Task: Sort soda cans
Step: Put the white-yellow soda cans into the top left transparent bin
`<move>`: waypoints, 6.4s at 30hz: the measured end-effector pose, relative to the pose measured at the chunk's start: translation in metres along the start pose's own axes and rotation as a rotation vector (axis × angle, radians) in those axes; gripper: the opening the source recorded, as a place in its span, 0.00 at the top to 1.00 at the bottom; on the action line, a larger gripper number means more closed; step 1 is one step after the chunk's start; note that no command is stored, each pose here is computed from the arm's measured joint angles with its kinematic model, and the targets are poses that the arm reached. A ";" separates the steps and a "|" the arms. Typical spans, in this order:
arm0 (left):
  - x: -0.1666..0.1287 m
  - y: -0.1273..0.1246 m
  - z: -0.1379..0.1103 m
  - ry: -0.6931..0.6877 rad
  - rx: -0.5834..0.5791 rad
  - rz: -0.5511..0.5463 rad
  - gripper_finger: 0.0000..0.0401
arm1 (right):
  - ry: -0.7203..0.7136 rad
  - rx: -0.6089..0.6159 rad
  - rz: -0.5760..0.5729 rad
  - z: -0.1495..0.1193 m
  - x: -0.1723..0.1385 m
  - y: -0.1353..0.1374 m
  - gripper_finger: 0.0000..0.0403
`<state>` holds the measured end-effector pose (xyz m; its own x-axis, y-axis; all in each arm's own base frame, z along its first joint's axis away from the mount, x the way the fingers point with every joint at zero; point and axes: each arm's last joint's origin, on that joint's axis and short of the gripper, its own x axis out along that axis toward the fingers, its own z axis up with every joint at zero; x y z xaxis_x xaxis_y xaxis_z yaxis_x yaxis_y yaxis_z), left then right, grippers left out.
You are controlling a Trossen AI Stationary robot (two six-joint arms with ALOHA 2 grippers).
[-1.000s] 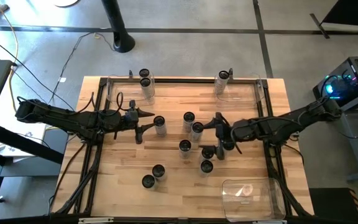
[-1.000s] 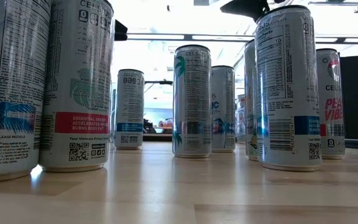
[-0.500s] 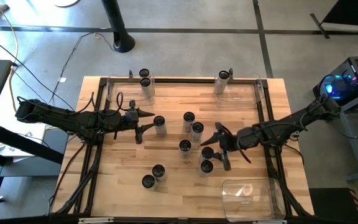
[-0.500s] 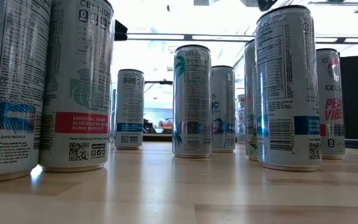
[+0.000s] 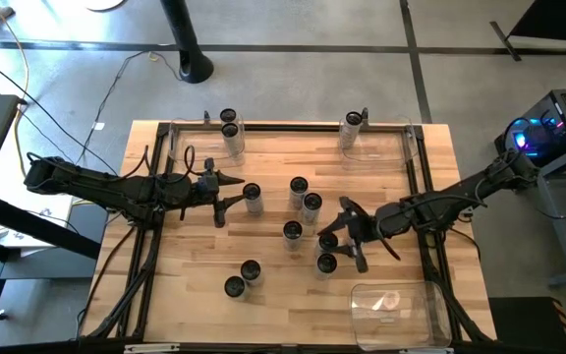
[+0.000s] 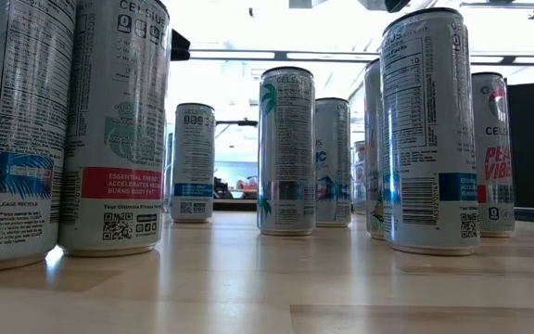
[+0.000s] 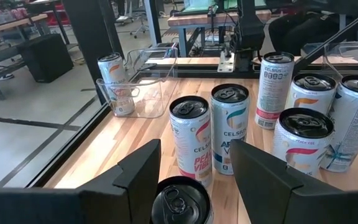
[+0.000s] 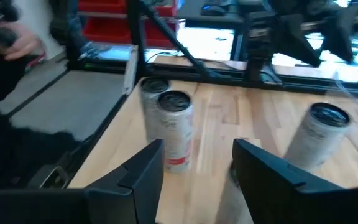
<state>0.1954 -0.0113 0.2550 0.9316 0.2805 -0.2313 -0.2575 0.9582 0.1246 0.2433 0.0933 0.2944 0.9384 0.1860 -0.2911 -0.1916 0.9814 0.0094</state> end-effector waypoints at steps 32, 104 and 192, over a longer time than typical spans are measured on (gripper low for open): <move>0.000 -0.001 0.001 -0.006 -0.010 -0.006 0.54 | 0.416 -0.134 -0.032 -0.038 -0.007 -0.015 0.11; 0.000 -0.001 0.000 0.002 -0.007 0.000 0.54 | 0.690 0.067 -0.443 -0.060 -0.027 -0.106 0.39; 0.000 -0.001 0.000 0.002 -0.016 0.000 0.54 | 0.739 0.388 -0.733 -0.080 -0.109 -0.094 0.21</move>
<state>0.1954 -0.0120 0.2548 0.9312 0.2803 -0.2331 -0.2615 0.9591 0.1088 0.1359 -0.0228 0.2484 0.3602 -0.3924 -0.8463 0.5640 0.8142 -0.1375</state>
